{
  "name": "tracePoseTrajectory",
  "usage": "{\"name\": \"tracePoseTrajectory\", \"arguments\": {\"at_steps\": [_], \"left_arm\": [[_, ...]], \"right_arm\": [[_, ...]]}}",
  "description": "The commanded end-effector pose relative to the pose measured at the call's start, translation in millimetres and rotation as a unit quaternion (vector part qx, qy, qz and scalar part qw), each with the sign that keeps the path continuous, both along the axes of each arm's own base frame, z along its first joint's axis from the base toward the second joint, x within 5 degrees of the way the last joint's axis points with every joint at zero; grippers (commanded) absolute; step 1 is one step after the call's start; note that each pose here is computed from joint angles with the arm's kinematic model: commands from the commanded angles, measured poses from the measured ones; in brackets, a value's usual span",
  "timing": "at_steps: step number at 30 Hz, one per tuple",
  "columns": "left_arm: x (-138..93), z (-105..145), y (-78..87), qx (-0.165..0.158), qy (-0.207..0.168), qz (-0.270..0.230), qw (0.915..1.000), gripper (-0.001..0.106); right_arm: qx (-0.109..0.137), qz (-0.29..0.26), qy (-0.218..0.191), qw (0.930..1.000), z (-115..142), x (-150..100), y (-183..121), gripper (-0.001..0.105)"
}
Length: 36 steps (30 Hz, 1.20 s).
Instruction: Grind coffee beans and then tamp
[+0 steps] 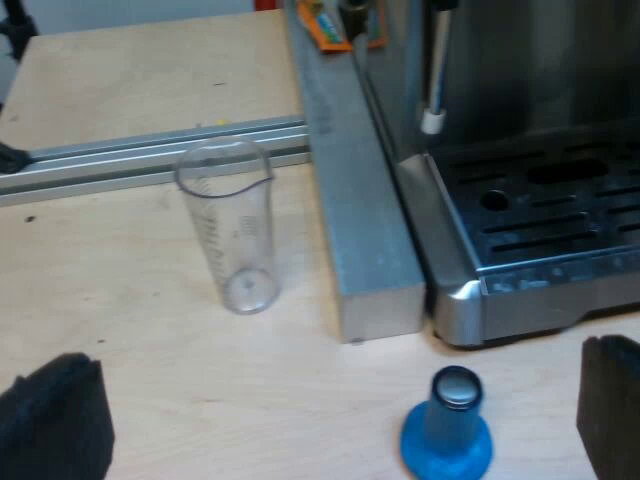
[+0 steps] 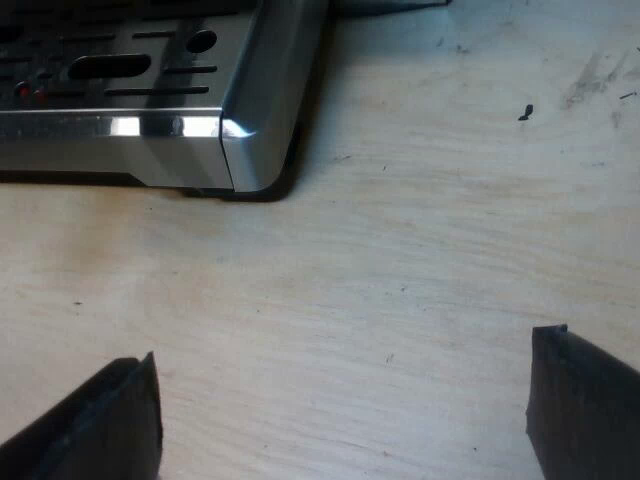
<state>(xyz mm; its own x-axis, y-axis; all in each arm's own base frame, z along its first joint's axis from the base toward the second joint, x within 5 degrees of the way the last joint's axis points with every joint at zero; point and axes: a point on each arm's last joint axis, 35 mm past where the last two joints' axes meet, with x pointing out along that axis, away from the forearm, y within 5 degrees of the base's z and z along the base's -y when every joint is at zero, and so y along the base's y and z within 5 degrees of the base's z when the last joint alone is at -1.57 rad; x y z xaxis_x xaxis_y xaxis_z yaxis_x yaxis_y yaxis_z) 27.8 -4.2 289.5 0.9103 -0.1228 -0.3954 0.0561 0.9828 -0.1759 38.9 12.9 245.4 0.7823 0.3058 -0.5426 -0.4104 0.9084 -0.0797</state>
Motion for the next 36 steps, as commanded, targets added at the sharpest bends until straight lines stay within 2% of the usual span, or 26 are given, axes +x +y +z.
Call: {"name": "tracePoseTrajectory", "arguments": {"at_steps": [1, 5, 10, 13, 18, 22, 25, 28, 30, 31, 33, 34, 36], "left_arm": [[2, 1, -1.3, -0.007, 0.000, -0.016, 0.9999, 0.096], [2, 1, -2.0, -0.011, 0.000, -0.026, 0.9996, 0.096], [2, 3, -4.2, -0.023, -0.006, -0.055, 0.9982, 0.096], [3, 8, -5.9, -0.038, -0.027, -0.075, 0.9961, 0.096], [3, 14, -9.8, -0.059, -0.045, -0.130, 0.9887, 0.096], [2, 15, -12.1, -0.059, -0.049, -0.167, 0.9830, 0.096], [4, 18, -15.4, -0.063, -0.058, -0.208, 0.9743, 0.096], [10, 24, -21.3, -0.074, -0.071, -0.265, 0.9589, 0.096], [16, 28, -26.8, -0.075, -0.077, -0.302, 0.9474, 0.096], [17, 28, -28.3, -0.075, -0.074, -0.309, 0.9451, 0.096], [23, 27, -34.6, -0.065, -0.063, -0.346, 0.9337, 0.096], [23, 26, -35.9, -0.060, -0.062, -0.355, 0.9308, 0.096], [29, 21, -42.2, -0.052, -0.043, -0.385, 0.9206, 0.096]], "right_arm": [[0.000, -0.002, -0.002, 1.0000, 1, 1, 0, 0.076], [0.001, -0.004, -0.002, 1.0000, 1, 1, 0, 0.076], [0.018, -0.013, -0.004, 0.9997, 7, -1, 0, 0.076], [0.021, -0.012, -0.020, 0.9995, 18, -4, -1, 0.076], [0.047, 0.033, -0.006, 0.9983, 37, 1, 4, 0.076], [0.053, 0.058, -0.001, 0.9969, 52, 6, 6, 0.076], [0.049, 0.101, 0.001, 0.9937, 60, 11, 10, 0.076], [0.071, 0.154, 0.023, 0.9852, 63, 18, 15, 0.076], [0.076, 0.177, 0.041, 0.9805, 62, 25, 19, 0.076], [0.073, 0.182, 0.044, 0.9796, 61, 27, 20, 0.076], [0.050, 0.218, 0.047, 0.9736, 59, 31, 24, 0.076], [0.042, 0.228, 0.041, 0.9719, 59, 32, 25, 0.076], [0.011, 0.265, 0.024, 0.9639, 58, 32, 28, 0.076]]}}
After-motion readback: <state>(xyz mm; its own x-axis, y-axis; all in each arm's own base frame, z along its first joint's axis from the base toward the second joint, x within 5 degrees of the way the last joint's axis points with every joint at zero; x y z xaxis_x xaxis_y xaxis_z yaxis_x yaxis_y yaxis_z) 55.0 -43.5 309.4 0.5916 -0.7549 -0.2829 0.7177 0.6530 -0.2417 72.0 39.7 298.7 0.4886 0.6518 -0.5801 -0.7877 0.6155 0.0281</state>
